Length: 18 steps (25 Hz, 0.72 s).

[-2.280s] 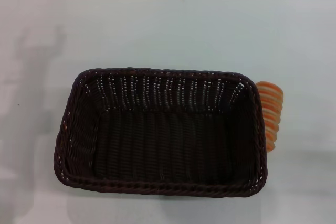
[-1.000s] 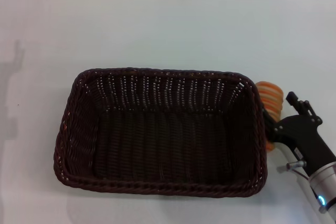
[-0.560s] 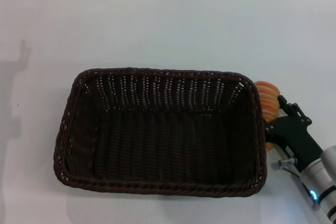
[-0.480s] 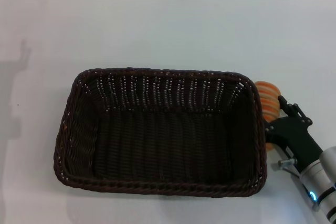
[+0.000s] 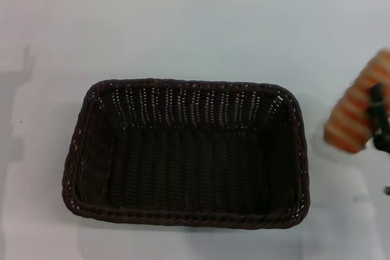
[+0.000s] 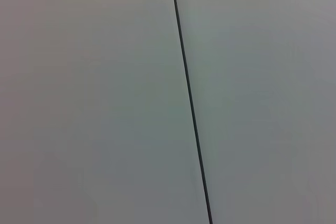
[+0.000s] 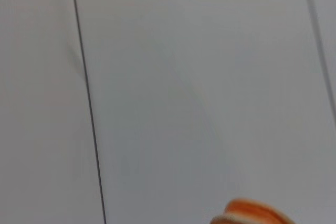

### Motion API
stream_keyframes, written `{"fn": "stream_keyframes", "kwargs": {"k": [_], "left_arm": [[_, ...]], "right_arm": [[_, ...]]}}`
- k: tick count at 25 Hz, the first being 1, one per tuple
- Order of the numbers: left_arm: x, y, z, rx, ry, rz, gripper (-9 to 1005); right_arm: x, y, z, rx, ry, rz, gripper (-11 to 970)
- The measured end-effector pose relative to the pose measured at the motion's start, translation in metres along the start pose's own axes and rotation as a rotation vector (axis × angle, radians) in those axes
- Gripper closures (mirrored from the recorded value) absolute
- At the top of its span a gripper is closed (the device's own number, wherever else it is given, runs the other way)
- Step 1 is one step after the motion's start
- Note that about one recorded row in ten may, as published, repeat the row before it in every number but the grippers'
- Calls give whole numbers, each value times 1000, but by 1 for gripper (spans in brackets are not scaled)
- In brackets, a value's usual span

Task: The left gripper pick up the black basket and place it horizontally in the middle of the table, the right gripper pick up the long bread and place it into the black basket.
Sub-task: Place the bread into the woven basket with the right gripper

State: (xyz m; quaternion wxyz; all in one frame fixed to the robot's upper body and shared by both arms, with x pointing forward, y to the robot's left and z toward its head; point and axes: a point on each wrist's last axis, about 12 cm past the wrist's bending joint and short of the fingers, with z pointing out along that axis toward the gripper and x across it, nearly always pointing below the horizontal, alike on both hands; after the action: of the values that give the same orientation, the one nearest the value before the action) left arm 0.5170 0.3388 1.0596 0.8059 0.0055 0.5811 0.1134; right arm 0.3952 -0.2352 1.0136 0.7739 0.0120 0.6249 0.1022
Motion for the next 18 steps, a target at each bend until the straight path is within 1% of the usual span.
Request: {"fn": "stream_keyframes", "kwargs": {"k": [3,5,7,8,9,12,13,15,18], "left_arm": [[0,0,0,0,0,0,197],[0,0,0,0,0,0,197],[0,-1,0,3,0,-1,197],[0,-2,0,6,0,-2,197],[0,-2,0,6,0,-2,197],[0,-3,0,10,-1,-3,197],[0,-3,0,10,-1,-3,197],[-1,-2,-1,8,-3,-4,197],[0,-1,-3,5,-2,-4,197]], "right_arm": [[-21,13,-9,-119,-171,35,363],[-29,22,-10,-199,-238,61,395],[-32,33,-4,-278,-272,84,431],[-30,44,8,-353,-261,97,449],[-30,44,8,-353,-261,97,467],[-24,59,25,-471,-207,101,501],[-21,67,30,-530,-178,105,509],[-20,70,31,-540,-170,107,525],[-18,74,31,-553,-142,109,503]]}}
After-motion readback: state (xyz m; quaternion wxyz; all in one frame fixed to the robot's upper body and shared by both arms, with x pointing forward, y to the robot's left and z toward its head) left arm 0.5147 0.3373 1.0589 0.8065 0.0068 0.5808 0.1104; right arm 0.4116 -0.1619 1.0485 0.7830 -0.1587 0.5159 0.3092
